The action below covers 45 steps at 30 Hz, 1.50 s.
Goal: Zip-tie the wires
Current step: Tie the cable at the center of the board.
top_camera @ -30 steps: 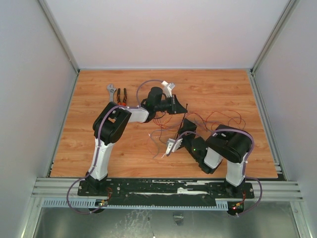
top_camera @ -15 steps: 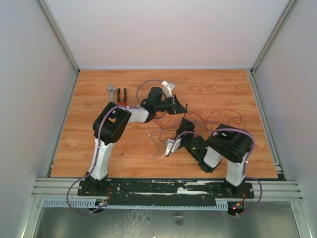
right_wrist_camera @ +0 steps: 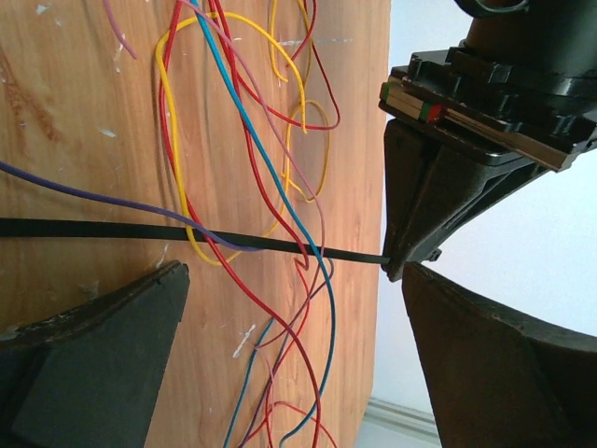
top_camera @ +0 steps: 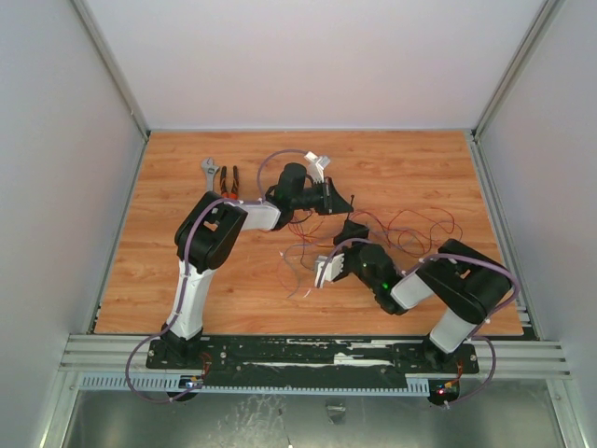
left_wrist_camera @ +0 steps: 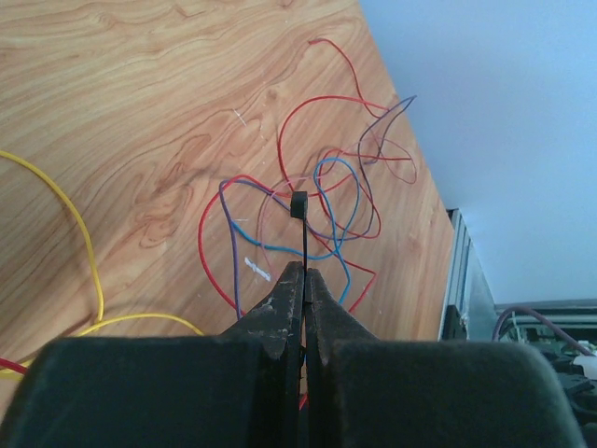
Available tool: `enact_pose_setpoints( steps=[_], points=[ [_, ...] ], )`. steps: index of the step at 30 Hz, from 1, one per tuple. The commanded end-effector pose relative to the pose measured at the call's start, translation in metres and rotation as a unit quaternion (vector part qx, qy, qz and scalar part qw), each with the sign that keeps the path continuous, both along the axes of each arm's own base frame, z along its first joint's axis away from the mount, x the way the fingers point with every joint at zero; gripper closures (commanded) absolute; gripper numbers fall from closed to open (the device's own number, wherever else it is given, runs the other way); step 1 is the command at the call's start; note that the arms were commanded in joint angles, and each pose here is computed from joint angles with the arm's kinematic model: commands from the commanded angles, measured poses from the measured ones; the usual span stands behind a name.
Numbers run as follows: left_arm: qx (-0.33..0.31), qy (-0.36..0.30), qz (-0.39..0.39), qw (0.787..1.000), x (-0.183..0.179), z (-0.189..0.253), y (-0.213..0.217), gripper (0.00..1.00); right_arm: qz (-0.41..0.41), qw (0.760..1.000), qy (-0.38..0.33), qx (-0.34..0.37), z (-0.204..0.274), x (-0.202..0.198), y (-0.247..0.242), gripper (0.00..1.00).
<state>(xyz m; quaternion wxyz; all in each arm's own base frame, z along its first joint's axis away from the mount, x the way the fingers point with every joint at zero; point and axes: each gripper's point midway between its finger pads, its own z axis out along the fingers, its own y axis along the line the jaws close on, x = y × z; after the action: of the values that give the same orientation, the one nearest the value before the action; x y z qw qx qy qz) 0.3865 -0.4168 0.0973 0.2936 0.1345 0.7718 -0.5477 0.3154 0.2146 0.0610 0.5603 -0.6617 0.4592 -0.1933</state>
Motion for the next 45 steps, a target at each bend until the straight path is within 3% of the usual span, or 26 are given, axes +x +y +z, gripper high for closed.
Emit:
enact_pose_setpoints(
  steps=[1,14,45],
  points=[
    [-0.023,-0.028,-0.014,0.999,-0.001,0.034,-0.006,1.0,0.008,1.0,0.01,-0.022,-0.007,0.002,0.0,0.01],
    [-0.023,-0.025,-0.015,0.999,0.0,0.033,-0.007,1.0,0.006,0.996,-0.085,0.01,0.007,0.014,0.01,0.01],
    [-0.021,-0.017,-0.017,0.999,0.001,0.027,-0.008,1.0,0.039,0.996,-0.058,0.047,0.014,-0.024,0.035,0.03]
  ],
)
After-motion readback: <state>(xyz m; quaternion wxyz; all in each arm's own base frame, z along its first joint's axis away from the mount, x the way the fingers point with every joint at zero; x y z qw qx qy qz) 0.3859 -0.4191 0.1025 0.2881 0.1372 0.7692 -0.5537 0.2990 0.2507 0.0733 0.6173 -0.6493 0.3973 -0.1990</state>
